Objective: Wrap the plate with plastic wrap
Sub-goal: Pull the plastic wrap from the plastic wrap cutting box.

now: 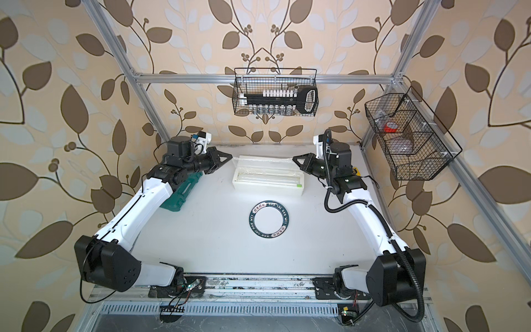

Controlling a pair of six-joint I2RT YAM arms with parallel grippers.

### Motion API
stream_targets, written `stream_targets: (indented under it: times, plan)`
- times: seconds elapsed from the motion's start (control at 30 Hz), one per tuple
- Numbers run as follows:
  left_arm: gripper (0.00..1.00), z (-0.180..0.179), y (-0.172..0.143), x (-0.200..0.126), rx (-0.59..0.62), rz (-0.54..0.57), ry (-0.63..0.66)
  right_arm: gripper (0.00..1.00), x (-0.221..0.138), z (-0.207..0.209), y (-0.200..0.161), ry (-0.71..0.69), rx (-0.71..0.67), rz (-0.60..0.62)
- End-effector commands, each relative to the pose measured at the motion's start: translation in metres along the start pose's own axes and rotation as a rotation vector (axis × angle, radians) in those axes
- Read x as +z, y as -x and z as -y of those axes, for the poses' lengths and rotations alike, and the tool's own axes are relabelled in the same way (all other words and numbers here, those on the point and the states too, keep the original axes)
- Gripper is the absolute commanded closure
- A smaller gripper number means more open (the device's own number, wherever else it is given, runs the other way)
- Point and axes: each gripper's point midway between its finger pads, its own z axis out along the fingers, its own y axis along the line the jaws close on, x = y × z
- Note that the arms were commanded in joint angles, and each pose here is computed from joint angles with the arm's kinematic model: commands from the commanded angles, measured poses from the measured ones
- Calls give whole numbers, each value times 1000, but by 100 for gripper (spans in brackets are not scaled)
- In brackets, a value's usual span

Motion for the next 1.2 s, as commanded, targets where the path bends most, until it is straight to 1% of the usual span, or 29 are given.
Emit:
stream_targets:
  times: [0.0,0.13,0.3,0.43,0.57,0.7,0.83,0.9,0.93,0.97,1.03,1.1,1.17]
  plan:
    - [100,18,8,-21,46,61,-36,100,-19,-1,-5,-28,-58,10]
    - [100,20,-8,-35,45,47,-41,100,-33,0,-24,-39,-66,-19]
    - [100,11,-41,-48,29,-5,-38,100,-49,9,-55,-67,-63,-85]
    - [100,-9,-90,-46,-1,-90,-7,100,-62,26,-95,-121,-58,-172]
    - [100,-33,-136,-43,-46,-161,23,100,-64,49,-148,-164,-9,-260]
    - [100,-51,-164,-44,-85,-167,26,100,-61,71,-188,-207,54,-294]
    - [100,-79,-186,-40,-131,-172,32,100,-59,92,-210,-244,100,-314]
    - [100,-89,-192,-36,-154,-170,36,100,-57,98,-218,-255,105,-329]
    - [94,-93,-193,-33,-168,-158,38,100,-56,102,-222,-270,106,-337]
    - [83,-95,-191,-30,-176,-146,34,100,-55,106,-226,-280,106,-345]
    - [60,-93,-184,-23,-170,-124,15,100,-54,113,-233,-294,116,-356]
    - [47,-93,-178,-16,-180,-107,1,100,-53,119,-240,-304,123,-363]
    - [40,-100,-179,-7,-200,-106,1,100,-54,127,-246,-325,130,-369]
